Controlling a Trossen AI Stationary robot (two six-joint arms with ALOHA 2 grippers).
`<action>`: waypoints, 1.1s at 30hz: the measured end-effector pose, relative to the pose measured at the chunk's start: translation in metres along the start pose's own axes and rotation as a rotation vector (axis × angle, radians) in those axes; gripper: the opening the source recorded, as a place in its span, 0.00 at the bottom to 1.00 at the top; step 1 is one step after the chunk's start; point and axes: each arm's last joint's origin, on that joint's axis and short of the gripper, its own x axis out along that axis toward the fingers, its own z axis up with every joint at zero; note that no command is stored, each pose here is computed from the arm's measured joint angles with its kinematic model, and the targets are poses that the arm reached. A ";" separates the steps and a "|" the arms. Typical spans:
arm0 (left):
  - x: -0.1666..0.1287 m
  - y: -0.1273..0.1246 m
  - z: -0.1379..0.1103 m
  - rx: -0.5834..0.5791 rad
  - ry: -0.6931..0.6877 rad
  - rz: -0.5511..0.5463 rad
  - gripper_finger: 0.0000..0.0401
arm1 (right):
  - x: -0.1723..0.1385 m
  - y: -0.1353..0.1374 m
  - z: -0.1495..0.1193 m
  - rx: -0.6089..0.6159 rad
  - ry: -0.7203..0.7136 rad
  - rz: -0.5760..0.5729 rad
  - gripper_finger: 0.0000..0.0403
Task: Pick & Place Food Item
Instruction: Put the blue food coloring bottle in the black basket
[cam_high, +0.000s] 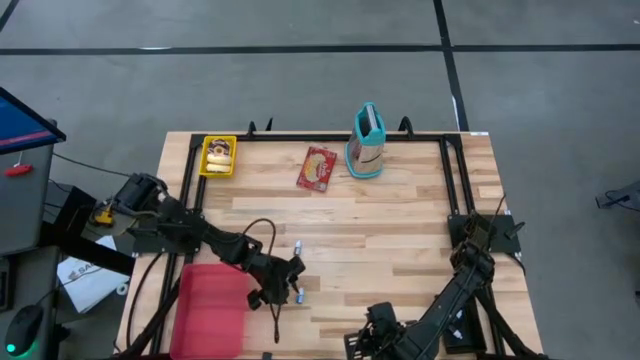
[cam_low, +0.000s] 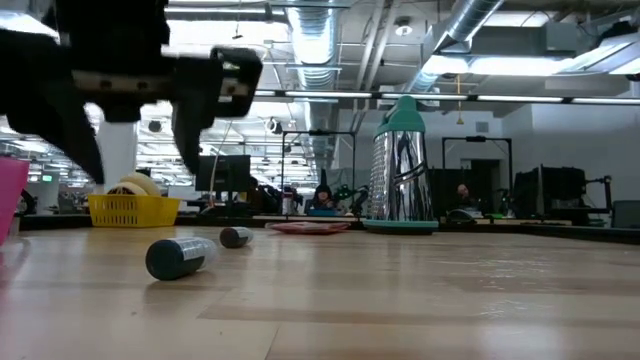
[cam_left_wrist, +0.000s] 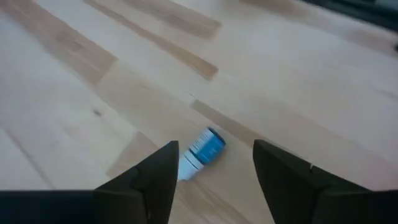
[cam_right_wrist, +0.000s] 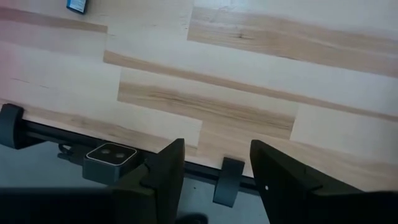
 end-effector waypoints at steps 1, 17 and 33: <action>0.002 0.000 -0.002 0.012 0.006 -0.018 0.49 | 0.000 0.001 0.001 0.002 0.000 0.000 0.44; 0.022 -0.007 0.003 0.164 -0.074 -0.017 0.44 | 0.003 0.005 0.008 0.025 -0.003 -0.005 0.44; 0.051 0.003 0.001 0.272 -0.043 -0.027 0.44 | 0.004 0.009 0.013 0.040 -0.001 -0.006 0.44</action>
